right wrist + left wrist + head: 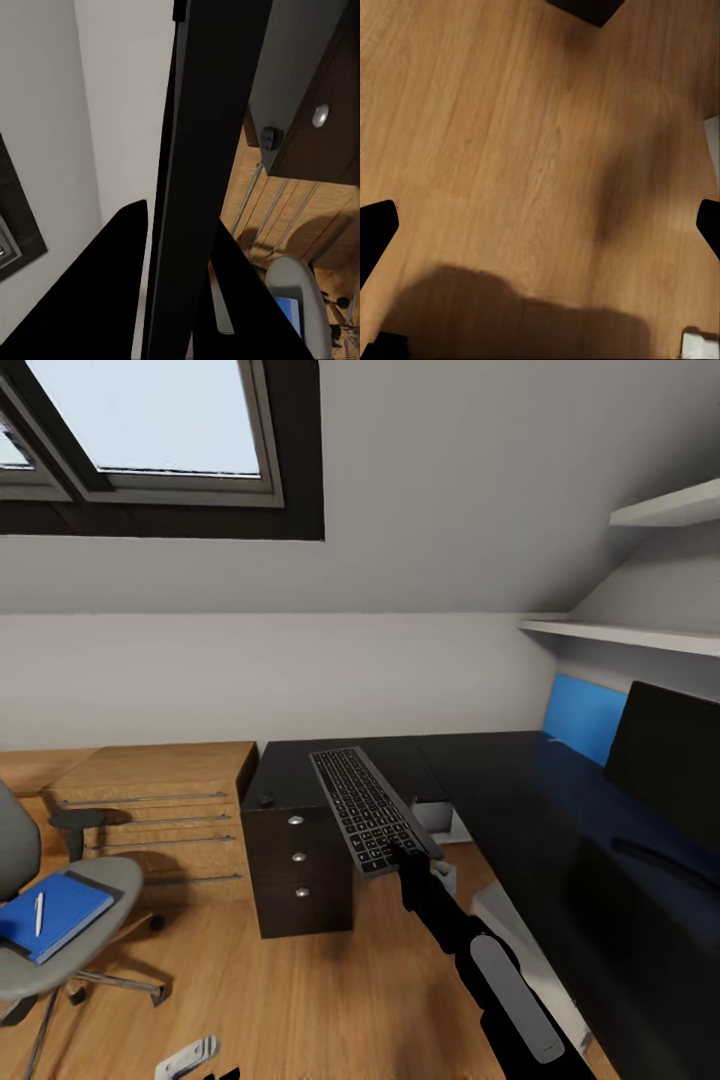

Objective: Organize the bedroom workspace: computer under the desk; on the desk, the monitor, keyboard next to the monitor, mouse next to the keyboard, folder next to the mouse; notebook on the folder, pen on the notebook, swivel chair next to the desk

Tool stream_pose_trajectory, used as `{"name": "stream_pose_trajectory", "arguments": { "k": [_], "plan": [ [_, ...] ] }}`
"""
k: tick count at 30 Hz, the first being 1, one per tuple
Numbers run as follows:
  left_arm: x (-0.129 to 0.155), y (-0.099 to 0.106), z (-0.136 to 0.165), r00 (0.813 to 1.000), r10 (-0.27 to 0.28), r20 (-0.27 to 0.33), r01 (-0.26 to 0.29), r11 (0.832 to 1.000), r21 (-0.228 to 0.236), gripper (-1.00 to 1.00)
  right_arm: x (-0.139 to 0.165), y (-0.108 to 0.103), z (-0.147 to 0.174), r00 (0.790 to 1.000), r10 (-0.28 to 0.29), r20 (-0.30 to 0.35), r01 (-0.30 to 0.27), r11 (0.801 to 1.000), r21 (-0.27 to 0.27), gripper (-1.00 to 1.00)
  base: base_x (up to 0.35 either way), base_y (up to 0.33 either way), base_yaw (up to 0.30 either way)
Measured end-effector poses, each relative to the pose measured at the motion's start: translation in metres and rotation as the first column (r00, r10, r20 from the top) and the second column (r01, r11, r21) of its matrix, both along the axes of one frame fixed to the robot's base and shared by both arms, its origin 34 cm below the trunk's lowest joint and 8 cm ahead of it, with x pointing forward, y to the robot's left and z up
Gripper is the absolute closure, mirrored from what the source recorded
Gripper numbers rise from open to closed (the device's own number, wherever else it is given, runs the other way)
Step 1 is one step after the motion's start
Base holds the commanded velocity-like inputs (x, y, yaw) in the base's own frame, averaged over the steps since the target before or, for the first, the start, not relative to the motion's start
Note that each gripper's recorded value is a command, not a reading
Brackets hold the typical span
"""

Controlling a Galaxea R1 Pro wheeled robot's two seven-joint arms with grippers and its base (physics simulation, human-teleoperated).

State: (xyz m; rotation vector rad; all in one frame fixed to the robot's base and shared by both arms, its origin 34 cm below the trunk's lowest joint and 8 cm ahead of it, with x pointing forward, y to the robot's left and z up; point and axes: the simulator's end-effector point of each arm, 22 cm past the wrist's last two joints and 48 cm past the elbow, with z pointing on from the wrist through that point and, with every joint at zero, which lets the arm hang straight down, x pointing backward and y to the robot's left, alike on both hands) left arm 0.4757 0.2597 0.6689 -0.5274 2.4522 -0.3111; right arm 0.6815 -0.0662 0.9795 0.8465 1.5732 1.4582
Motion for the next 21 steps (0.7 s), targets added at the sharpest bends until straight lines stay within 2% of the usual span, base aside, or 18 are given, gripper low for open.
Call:
{"name": "stream_pose_trajectory", "arguments": {
  "k": [21],
  "plan": [
    [-0.003, 0.000, 0.028, 1.000, 0.000, -0.010, 0.000, 1.000, 0.002, -1.00, 0.001, -0.009, 0.023, 1.000, -0.010, -0.010, 0.010, 1.000, -0.011, 1.00, -0.333, -0.099, 0.021]
  ]
}}
